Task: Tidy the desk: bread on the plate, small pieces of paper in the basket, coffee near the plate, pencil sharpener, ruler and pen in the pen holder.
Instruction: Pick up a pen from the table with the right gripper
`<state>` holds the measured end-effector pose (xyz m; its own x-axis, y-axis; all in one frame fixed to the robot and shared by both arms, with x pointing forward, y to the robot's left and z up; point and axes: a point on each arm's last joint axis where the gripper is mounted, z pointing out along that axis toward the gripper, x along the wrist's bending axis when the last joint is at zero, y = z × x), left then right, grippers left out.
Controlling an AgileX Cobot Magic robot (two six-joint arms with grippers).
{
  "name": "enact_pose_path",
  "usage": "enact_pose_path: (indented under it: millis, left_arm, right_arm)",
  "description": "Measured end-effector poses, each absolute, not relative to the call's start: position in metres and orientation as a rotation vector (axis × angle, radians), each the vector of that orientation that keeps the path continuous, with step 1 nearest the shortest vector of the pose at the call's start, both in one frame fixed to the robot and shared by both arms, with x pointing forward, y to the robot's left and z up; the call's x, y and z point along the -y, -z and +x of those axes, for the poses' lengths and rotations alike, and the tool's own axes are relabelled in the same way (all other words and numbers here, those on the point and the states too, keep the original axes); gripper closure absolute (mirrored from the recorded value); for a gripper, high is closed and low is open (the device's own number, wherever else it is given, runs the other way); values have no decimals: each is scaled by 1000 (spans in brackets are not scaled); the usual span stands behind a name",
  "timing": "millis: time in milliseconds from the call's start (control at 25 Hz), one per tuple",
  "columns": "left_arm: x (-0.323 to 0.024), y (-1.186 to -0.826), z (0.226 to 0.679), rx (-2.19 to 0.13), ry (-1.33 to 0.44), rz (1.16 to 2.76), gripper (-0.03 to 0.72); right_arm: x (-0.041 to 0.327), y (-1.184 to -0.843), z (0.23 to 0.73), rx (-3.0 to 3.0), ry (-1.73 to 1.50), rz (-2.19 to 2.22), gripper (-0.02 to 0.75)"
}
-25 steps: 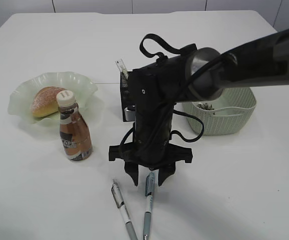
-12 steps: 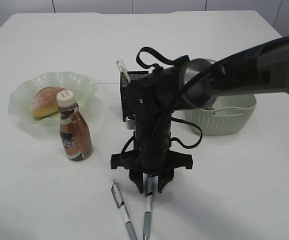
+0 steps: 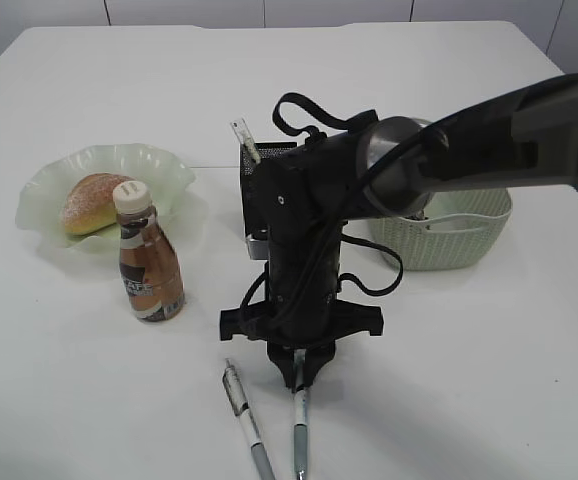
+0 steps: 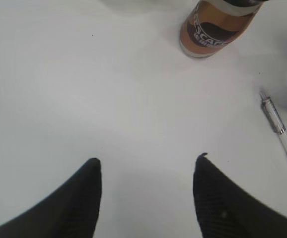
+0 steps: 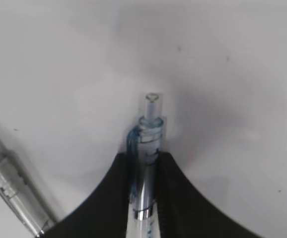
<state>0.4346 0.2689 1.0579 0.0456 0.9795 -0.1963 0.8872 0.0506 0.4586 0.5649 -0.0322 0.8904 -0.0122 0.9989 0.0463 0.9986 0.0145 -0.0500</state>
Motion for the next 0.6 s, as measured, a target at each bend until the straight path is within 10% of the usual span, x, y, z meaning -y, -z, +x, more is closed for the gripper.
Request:
enact_pose_path:
  millis: [280, 600]
  left_arm:
    - [-269, -1058, 435, -1873, -264, 1868, 255]
    - [-269, -1058, 435, -1873, -264, 1868, 255]
  right_arm:
    - [33, -901, 566, 2259, 62, -2089, 656]
    - [56, -994, 583, 2319, 585, -1993, 657]
